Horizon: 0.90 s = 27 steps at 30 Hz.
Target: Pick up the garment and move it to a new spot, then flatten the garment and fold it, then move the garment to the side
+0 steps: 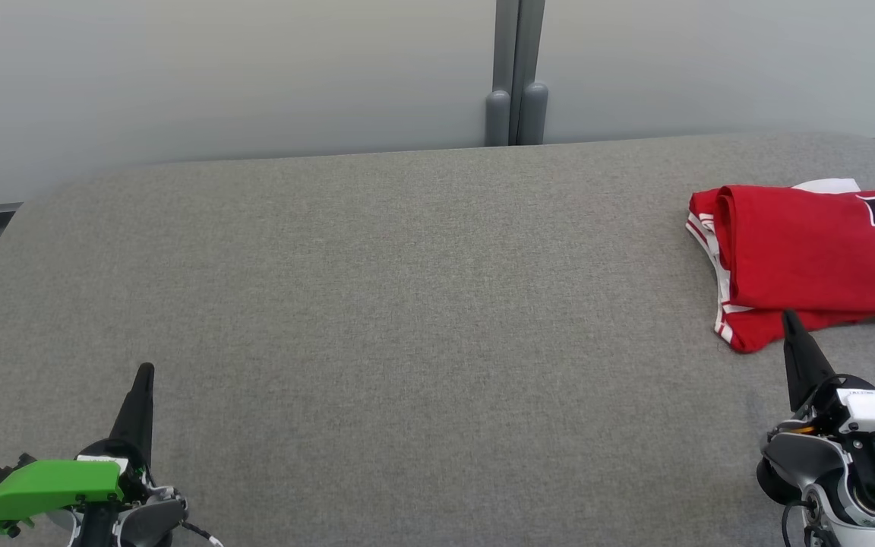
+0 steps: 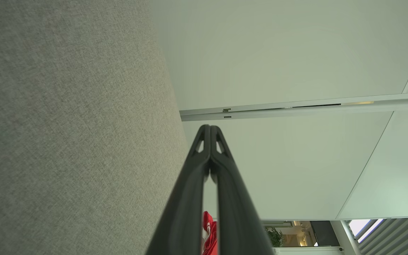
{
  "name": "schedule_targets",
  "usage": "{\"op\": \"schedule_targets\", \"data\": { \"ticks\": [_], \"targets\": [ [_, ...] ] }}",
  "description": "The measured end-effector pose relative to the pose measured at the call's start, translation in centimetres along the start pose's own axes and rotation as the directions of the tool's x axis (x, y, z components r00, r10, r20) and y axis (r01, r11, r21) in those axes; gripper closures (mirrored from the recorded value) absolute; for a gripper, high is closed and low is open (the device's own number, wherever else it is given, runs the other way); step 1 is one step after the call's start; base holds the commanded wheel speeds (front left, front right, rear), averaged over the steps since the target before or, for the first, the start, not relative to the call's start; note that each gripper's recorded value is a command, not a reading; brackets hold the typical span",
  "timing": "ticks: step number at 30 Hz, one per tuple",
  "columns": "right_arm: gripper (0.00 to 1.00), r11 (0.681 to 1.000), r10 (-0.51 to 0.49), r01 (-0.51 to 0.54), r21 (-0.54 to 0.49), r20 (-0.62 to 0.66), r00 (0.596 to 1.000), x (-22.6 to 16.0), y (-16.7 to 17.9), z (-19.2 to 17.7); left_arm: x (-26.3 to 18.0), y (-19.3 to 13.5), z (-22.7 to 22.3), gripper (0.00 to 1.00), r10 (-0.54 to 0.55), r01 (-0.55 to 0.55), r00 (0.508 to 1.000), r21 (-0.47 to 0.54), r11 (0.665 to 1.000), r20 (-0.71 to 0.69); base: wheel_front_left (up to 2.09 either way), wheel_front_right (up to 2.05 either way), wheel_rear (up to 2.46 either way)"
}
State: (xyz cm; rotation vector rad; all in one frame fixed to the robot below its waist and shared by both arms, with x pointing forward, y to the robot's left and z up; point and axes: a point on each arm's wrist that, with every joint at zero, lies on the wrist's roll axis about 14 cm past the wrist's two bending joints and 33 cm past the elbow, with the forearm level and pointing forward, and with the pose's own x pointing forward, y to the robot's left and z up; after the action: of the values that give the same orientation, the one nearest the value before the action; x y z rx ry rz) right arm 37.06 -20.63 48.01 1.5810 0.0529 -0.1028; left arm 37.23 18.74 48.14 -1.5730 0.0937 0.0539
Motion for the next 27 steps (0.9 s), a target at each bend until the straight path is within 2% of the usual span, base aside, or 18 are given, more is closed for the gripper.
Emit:
{"op": "schedule_targets", "data": {
  "ticks": [27],
  "targets": [
    [1.0, 1.0, 0.0, 0.0, 0.001, 0.002, 1.0, 0.0, 0.0, 0.05, 0.01, -0.02, -0.03, 1.0, -0.001, 0.001, 1.0, 0.0, 1.0, -0.003, 0.0, 0.0, 0.0]
  ]
}}
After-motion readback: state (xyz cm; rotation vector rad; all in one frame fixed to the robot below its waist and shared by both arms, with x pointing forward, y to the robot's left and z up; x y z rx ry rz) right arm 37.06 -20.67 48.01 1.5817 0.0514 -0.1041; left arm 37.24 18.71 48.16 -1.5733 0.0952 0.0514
